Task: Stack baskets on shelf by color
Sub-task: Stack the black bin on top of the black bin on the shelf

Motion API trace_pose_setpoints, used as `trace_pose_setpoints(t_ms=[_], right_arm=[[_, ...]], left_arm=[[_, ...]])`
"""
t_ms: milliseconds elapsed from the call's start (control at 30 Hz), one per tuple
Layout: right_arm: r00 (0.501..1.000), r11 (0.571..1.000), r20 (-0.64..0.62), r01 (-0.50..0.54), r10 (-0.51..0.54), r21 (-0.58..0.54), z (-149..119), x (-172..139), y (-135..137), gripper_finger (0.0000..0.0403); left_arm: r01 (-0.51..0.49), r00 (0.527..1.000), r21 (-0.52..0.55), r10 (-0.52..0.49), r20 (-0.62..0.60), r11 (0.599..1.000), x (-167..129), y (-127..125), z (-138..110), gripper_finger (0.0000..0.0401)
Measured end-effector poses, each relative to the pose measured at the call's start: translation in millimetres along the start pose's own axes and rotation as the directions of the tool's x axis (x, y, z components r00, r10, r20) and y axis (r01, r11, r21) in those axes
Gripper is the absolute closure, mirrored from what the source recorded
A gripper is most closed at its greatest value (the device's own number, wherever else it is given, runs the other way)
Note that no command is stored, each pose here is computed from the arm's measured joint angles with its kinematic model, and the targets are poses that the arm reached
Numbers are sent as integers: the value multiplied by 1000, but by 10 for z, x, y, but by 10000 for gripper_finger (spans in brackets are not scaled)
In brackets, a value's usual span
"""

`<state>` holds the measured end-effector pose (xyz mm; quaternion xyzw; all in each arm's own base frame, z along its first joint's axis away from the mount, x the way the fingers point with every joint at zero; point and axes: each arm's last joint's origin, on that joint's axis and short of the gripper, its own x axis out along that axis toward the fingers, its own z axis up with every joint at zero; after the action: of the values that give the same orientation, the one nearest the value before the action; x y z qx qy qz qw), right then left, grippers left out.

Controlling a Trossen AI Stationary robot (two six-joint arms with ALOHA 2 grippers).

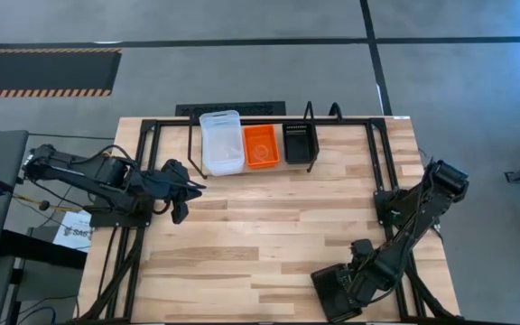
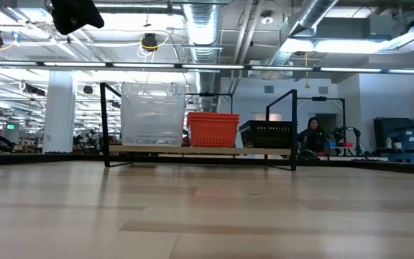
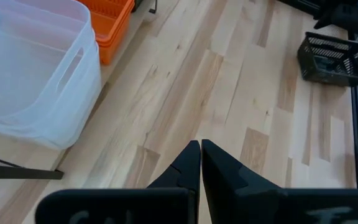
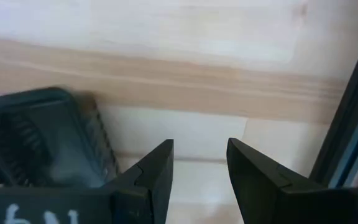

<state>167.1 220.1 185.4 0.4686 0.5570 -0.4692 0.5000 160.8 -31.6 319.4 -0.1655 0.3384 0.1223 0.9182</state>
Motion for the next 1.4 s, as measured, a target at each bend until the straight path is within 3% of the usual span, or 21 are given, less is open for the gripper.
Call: trace_pose_setpoints(t_ms=[233,433,533,833,1400], right_arm=[[998,999,-37,-54,54,-2,41,-179,-56,233],[959,961,-73,-276,274,-15,49,-398,-33,233],[942,944,-95,-326,321,-40,18,-412,5,233],[965,962,-45,-261,259,-73,-64,-147,107,233],[966,964,-53,-256,253,-76,-196,206,311,243]], left_arm=[[0,1000,-3,0,1,1000,-1,-1,1,401],[-7,1000,-4,7,7,1000,-1,1,3,401],[-15,1000,-4,15,12,1000,-1,3,5,401],[-22,1000,-4,22,16,1000,-1,5,6,401],[-22,1000,-16,22,17,1000,-1,5,7,401]])
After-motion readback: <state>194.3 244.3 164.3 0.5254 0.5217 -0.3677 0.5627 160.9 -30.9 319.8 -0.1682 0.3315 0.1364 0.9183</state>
